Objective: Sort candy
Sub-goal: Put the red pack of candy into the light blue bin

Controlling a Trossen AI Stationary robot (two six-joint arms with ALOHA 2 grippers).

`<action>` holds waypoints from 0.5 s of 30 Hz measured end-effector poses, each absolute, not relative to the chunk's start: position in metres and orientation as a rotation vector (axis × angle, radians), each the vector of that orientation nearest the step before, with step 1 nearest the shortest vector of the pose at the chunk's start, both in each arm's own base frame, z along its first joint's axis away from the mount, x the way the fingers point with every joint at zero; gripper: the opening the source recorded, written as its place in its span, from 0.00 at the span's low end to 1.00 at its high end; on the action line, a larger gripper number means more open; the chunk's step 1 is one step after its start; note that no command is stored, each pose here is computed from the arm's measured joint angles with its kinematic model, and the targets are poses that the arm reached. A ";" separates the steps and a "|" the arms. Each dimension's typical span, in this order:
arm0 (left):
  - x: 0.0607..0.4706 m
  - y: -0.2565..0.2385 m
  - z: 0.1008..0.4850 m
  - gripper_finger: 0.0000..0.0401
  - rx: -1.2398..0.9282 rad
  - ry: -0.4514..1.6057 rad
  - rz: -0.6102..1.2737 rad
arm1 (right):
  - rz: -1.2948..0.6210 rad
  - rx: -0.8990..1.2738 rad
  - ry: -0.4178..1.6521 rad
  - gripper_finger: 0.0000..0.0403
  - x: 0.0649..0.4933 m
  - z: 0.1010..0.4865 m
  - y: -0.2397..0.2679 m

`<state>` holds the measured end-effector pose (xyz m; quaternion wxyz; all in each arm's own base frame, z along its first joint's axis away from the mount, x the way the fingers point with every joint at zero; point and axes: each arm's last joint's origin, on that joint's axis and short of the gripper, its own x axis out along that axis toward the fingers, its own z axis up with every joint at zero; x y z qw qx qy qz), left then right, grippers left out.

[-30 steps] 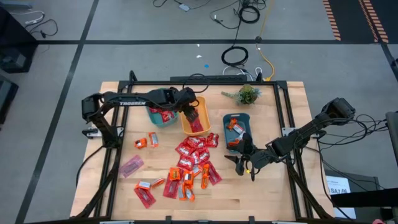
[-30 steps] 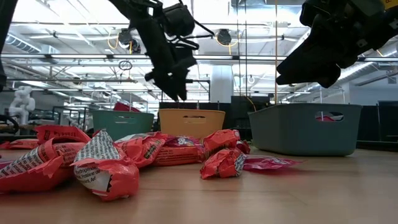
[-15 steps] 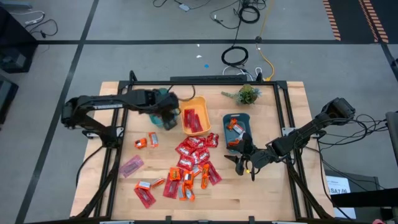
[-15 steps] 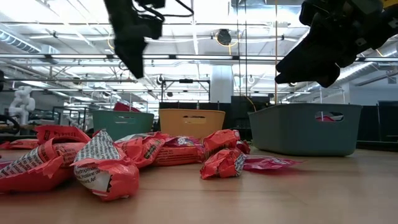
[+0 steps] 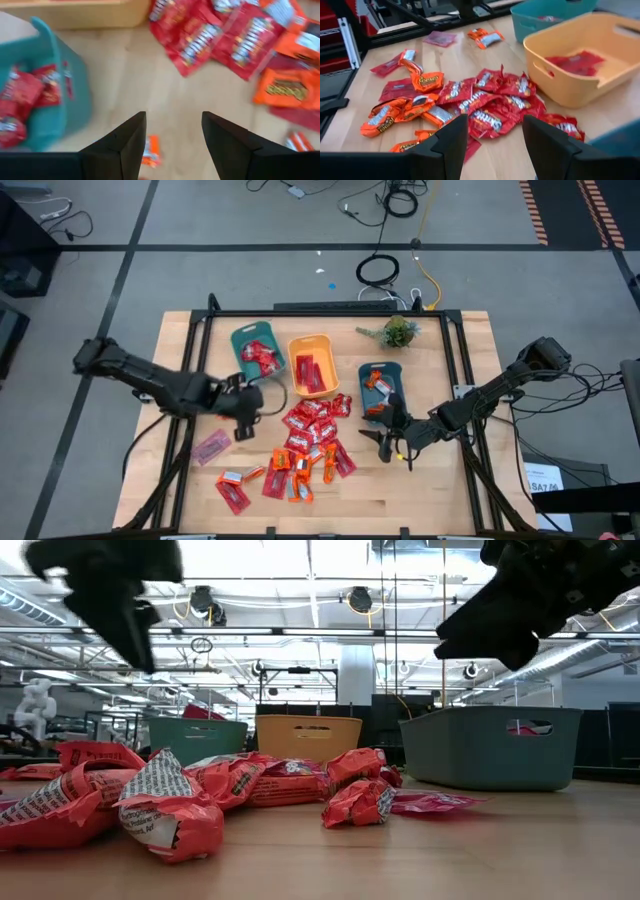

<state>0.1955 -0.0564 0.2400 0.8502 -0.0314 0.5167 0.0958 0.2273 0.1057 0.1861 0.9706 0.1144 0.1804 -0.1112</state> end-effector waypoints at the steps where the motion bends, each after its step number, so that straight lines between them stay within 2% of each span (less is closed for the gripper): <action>1: 0.191 -0.061 0.239 0.51 -0.067 1.081 0.193 | -0.218 0.214 0.358 0.45 0.228 0.187 0.106; 15: 0.162 -0.105 0.235 0.51 0.030 0.987 0.108 | -0.339 0.083 0.367 0.37 0.263 0.243 0.094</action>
